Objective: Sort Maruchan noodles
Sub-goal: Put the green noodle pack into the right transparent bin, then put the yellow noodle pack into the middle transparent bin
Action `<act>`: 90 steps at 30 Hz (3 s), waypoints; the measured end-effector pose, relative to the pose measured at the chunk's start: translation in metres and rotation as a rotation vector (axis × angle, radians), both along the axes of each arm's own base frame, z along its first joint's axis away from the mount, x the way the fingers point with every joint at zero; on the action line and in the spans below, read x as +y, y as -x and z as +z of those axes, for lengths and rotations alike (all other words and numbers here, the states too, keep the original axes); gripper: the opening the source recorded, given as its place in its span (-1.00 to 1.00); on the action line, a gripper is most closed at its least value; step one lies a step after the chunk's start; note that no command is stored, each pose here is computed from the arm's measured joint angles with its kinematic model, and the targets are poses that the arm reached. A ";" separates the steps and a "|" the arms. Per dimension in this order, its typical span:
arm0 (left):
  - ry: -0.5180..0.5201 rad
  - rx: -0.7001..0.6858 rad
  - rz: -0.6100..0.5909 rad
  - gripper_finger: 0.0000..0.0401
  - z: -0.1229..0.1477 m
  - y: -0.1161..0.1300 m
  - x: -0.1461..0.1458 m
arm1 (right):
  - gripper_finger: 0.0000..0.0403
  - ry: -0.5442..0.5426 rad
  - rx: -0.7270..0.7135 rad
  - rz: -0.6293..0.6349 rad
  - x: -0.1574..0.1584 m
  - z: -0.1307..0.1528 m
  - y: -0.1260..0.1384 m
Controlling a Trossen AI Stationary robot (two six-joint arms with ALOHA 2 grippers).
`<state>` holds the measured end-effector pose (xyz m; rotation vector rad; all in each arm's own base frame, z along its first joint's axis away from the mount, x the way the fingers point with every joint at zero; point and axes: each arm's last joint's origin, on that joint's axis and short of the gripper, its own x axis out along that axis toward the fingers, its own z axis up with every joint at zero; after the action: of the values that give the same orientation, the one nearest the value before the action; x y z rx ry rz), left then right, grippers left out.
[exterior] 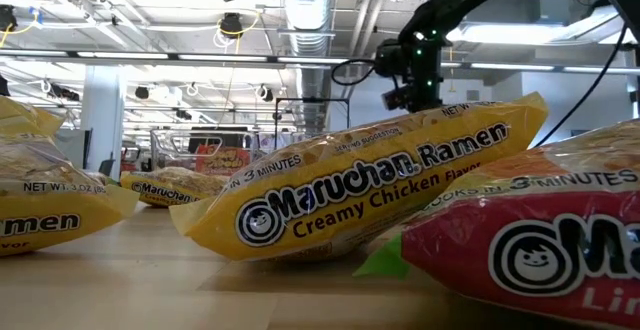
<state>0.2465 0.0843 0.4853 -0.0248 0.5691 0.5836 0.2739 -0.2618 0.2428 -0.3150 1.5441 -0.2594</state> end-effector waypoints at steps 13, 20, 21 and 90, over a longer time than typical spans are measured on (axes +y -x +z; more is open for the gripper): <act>0.001 0.072 -0.009 -0.64 -0.005 0.002 -0.001 | -0.54 0.087 -0.085 -0.006 -0.009 0.004 -0.007; 0.013 0.110 -0.007 -0.64 -0.008 0.005 -0.001 | -0.39 0.187 -0.020 -0.042 -0.010 0.006 -0.007; 0.013 0.110 -0.007 -0.64 -0.008 0.005 -0.001 | -0.36 0.197 -0.003 -0.047 -0.009 0.007 -0.008; 0.980 0.353 0.040 -0.08 -0.188 0.036 -0.143 | -0.27 0.071 -0.471 -0.242 0.157 0.213 0.004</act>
<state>0.2101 -0.0587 0.2975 -0.8727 1.1572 0.2985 0.2695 -0.1050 0.4560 -0.1082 1.1061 -0.5395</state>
